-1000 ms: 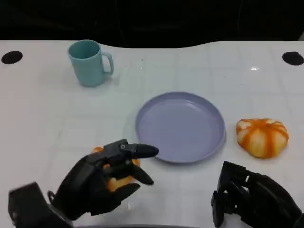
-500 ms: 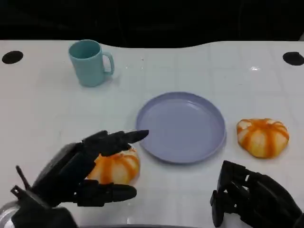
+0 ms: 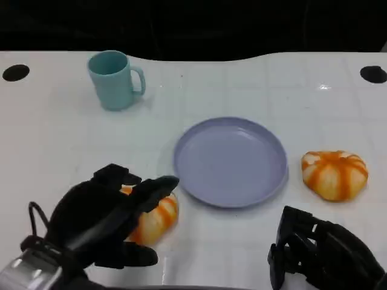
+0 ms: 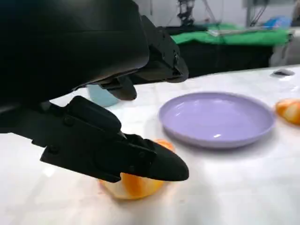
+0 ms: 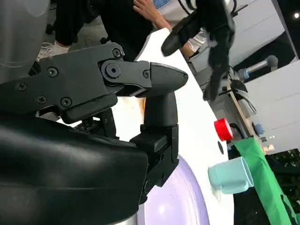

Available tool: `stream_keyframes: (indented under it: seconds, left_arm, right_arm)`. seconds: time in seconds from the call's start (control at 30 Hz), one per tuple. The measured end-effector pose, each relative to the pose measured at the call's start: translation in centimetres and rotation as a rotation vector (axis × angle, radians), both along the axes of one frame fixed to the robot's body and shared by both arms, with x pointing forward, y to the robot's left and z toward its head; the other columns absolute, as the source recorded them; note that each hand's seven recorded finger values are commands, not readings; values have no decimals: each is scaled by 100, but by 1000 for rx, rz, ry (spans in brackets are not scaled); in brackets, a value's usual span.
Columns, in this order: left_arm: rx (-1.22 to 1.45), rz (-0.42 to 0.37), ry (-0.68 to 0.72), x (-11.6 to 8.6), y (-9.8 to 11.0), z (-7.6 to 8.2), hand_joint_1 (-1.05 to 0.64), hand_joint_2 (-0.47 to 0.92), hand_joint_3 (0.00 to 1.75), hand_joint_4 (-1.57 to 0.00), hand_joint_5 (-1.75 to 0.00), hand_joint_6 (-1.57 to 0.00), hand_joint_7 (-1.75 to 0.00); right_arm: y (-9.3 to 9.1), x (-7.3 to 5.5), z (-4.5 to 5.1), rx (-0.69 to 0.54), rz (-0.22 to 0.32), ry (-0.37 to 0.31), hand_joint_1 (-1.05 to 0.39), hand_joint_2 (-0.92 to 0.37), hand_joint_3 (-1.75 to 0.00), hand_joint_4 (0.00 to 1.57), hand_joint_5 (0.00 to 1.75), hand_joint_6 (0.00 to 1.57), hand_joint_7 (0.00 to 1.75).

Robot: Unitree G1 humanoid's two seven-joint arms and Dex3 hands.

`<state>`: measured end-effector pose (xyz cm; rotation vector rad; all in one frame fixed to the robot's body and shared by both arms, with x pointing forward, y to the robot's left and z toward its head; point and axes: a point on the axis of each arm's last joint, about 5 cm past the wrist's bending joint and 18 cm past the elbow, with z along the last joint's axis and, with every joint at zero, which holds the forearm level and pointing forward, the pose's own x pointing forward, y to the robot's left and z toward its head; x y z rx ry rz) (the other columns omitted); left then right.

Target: Grasp the bread from the table and place it into the plate.

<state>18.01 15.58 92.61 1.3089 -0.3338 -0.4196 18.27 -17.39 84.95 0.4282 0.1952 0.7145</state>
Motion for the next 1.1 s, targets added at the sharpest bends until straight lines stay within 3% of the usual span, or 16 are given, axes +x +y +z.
stream_keyframes:
  seconds: [0.33, 0.87, 0.97, 1.1]
  left_arm:
    - [181, 86, 19, 161, -284, -130, -79, 92, 5, -27, -49, -29, -1]
    - [298, 143, 113, 375, -403, -434, -74, 92, 5, -26, -51, -31, -1]
    - [303, 137, 128, 398, -418, -454, -69, 92, 4, -28, -52, -33, -2]
    - [286, 130, 158, 468, -401, -465, -53, 92, 6, -43, -59, -44, -5]
  right_arm:
    - [-12, 2, -1, -1, -2, -4, -53, -92, -42, 61, 175, 39, 172]
    - [-17, 5, 4, -6, -4, -11, -53, -92, -44, 61, 175, 38, 174]
    - [-17, 5, 3, -5, -3, -12, -53, -92, -44, 62, 175, 39, 174]
    - [-17, 5, 1, -5, -3, -11, -53, -92, -44, 63, 175, 40, 174]
